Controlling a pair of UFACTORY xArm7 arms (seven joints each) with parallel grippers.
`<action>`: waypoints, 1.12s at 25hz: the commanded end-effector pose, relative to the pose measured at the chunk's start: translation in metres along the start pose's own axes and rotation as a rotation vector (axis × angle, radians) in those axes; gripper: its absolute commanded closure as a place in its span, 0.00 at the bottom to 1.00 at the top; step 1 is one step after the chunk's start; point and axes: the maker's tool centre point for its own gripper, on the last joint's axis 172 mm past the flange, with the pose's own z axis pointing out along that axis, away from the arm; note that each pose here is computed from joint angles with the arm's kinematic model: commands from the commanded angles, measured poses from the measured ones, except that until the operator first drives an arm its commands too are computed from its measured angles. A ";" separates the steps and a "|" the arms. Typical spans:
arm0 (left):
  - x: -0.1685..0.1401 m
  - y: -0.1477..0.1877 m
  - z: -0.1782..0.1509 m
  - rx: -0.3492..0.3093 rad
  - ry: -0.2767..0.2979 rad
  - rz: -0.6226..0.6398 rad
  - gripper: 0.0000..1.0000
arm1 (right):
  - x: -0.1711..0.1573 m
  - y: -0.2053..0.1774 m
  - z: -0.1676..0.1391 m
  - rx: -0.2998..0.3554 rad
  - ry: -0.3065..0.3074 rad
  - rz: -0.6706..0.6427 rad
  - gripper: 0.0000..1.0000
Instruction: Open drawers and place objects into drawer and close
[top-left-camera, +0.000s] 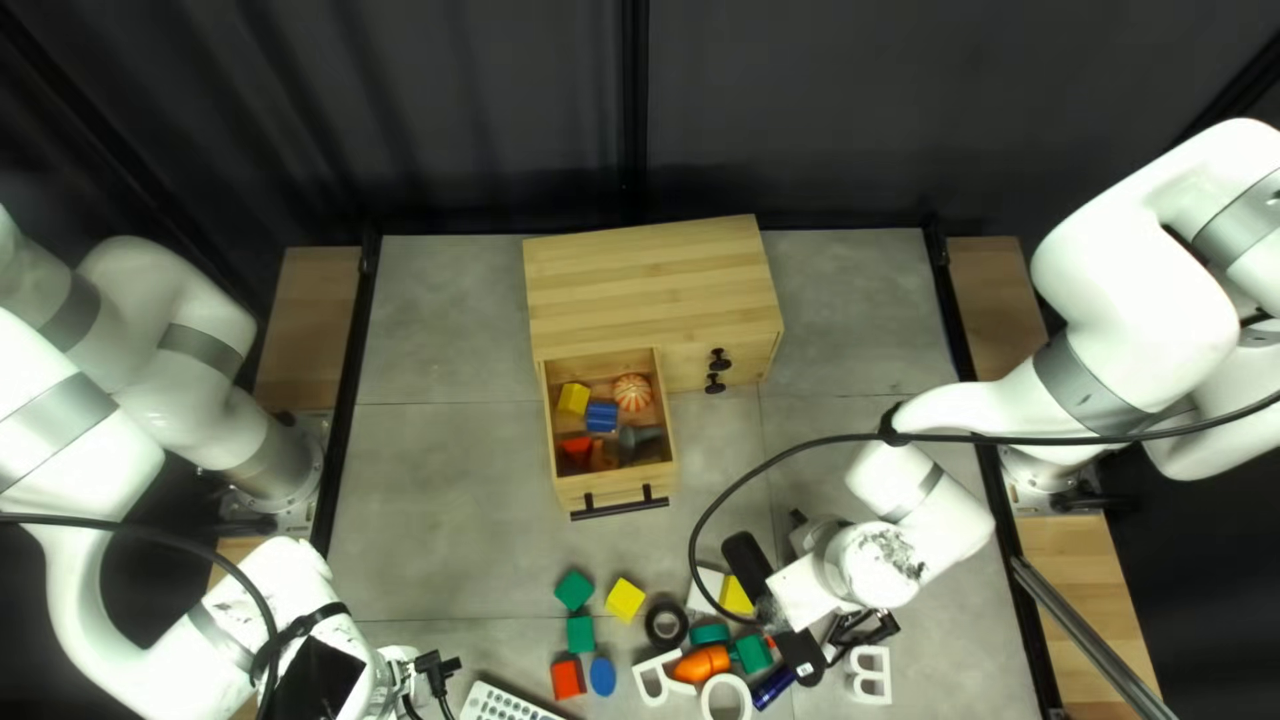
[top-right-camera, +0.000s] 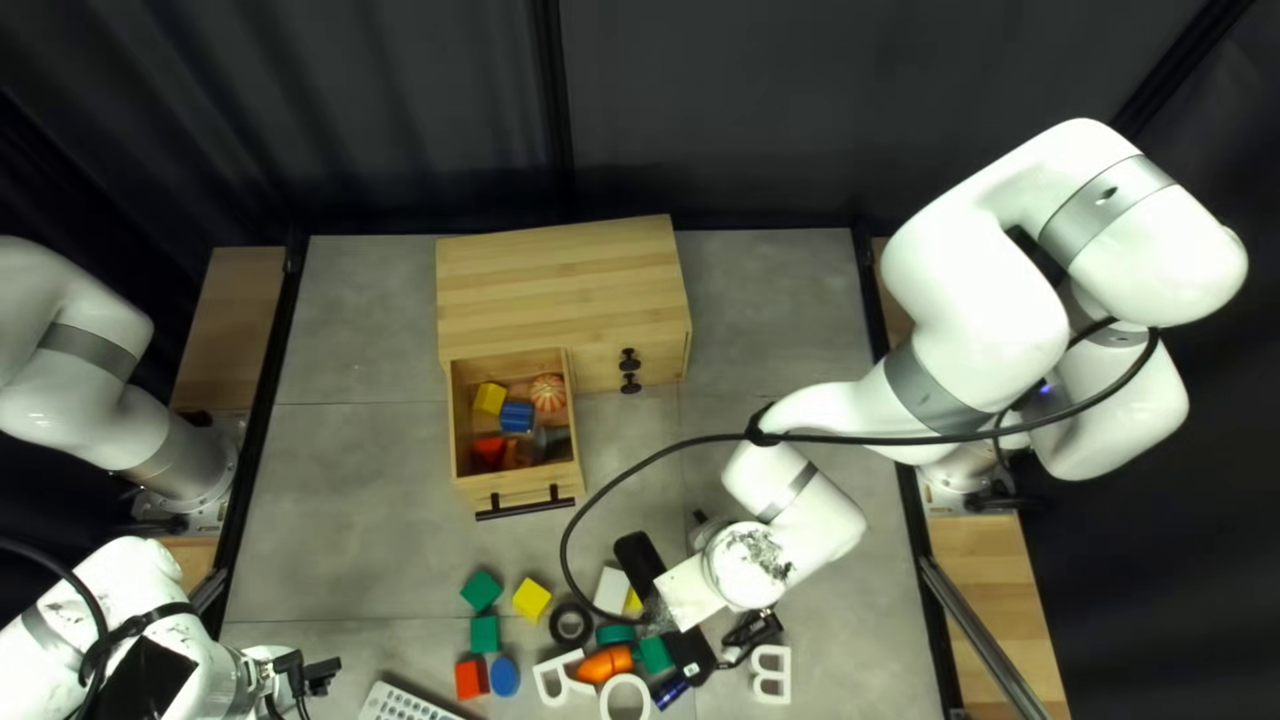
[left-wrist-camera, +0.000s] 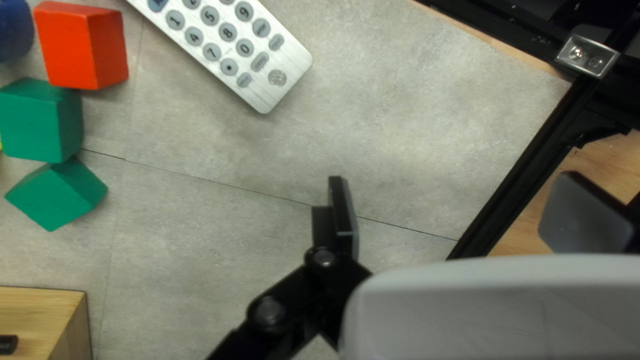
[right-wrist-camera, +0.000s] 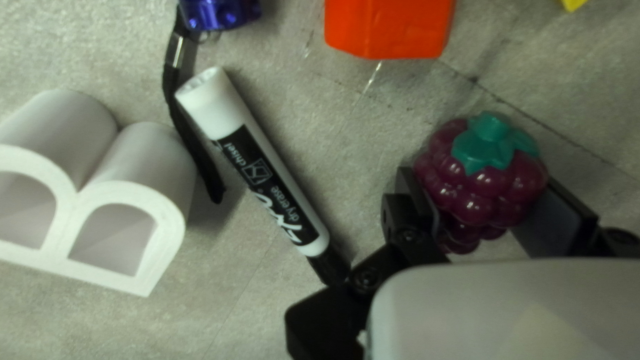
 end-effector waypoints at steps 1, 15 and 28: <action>0.000 0.000 0.000 0.000 0.000 0.000 0.00 | -0.018 0.030 -0.054 -0.045 -0.002 0.002 0.96; 0.000 0.000 0.000 0.000 0.000 0.000 0.00 | 0.022 0.194 -0.198 -0.210 0.090 -0.048 0.97; 0.000 0.000 0.000 0.000 0.000 0.000 0.01 | 0.116 0.231 -0.167 -0.187 0.163 -0.159 0.96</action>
